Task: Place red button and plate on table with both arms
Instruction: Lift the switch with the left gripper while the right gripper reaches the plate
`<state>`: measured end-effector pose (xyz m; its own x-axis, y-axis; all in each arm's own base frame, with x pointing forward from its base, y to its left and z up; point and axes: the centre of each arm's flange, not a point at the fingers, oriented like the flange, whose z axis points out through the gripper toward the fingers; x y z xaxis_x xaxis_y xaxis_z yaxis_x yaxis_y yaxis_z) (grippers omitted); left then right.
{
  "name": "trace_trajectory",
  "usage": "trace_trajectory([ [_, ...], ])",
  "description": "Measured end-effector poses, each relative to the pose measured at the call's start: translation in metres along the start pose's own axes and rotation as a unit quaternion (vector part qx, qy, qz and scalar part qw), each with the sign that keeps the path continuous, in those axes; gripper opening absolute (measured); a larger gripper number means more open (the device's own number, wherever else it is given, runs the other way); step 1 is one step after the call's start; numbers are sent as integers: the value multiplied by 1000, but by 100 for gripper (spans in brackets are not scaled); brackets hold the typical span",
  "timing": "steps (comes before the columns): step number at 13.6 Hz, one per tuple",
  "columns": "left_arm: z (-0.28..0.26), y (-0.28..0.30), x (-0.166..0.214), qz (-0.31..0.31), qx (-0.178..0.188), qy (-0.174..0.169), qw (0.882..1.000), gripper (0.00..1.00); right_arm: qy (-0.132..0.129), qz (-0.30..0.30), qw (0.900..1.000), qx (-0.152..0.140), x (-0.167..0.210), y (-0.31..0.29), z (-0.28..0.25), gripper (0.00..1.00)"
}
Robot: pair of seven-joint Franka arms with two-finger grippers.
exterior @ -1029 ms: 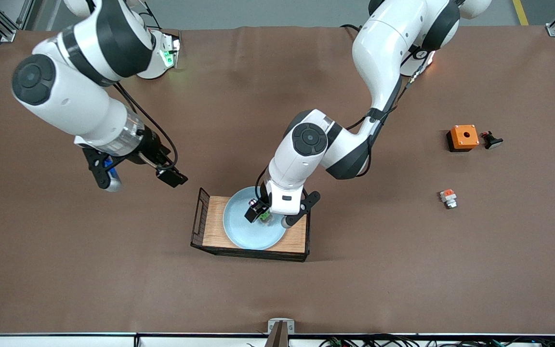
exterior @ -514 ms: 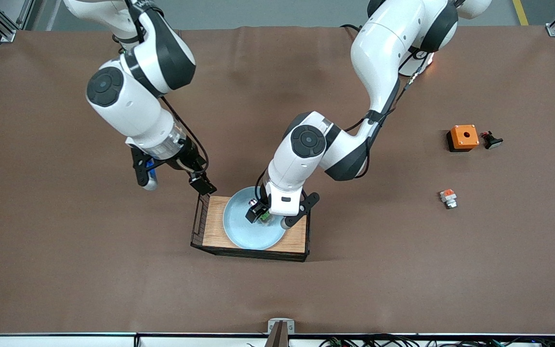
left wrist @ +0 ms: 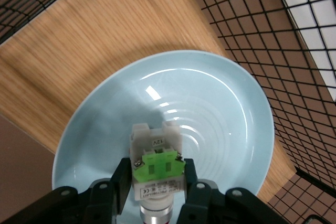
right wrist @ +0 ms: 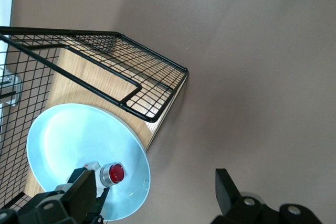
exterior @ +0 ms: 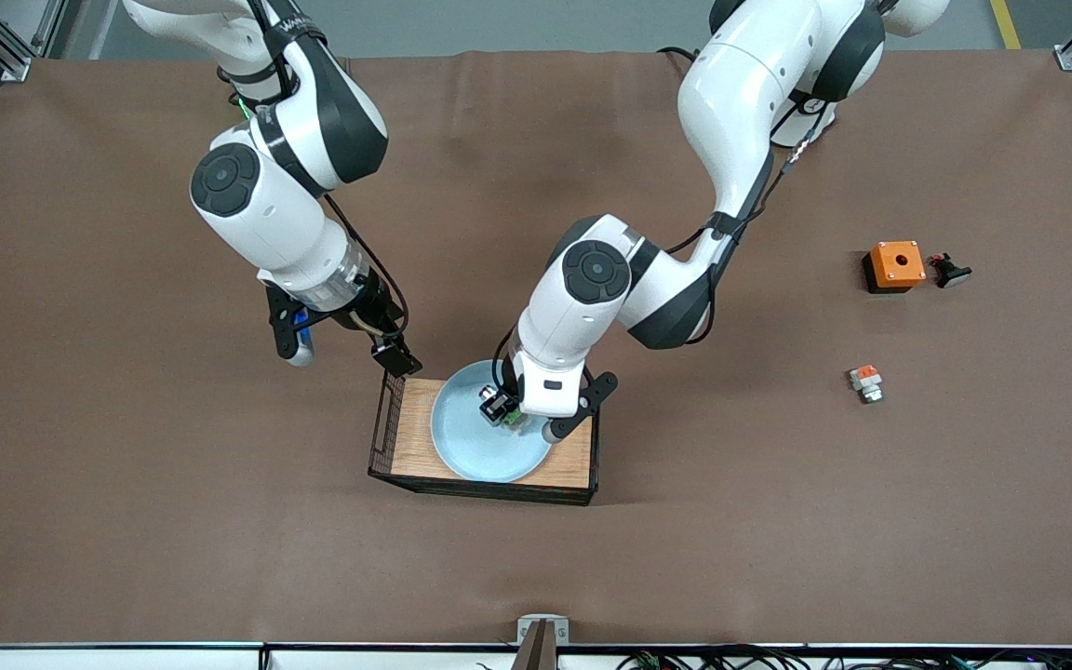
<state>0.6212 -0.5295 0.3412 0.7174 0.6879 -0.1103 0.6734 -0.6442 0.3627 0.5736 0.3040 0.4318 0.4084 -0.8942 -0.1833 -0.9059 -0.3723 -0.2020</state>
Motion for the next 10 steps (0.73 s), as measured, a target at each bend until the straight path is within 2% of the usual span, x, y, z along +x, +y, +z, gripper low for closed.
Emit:
trace_trajectory([
  [3, -2, 0, 0, 0, 10, -3, 1000, 44, 0, 0, 1000, 2, 0, 0, 0, 100],
  [5, -21, 1, 1, -2, 33, -11, 999, 44, 0, 0, 1000, 2, 0, 0, 2, 100],
  [10, -125, -1, 29, -3, 96, -31, 995, 44, 1, -3, 1000, -12, -4, 5, 19, 100],
])
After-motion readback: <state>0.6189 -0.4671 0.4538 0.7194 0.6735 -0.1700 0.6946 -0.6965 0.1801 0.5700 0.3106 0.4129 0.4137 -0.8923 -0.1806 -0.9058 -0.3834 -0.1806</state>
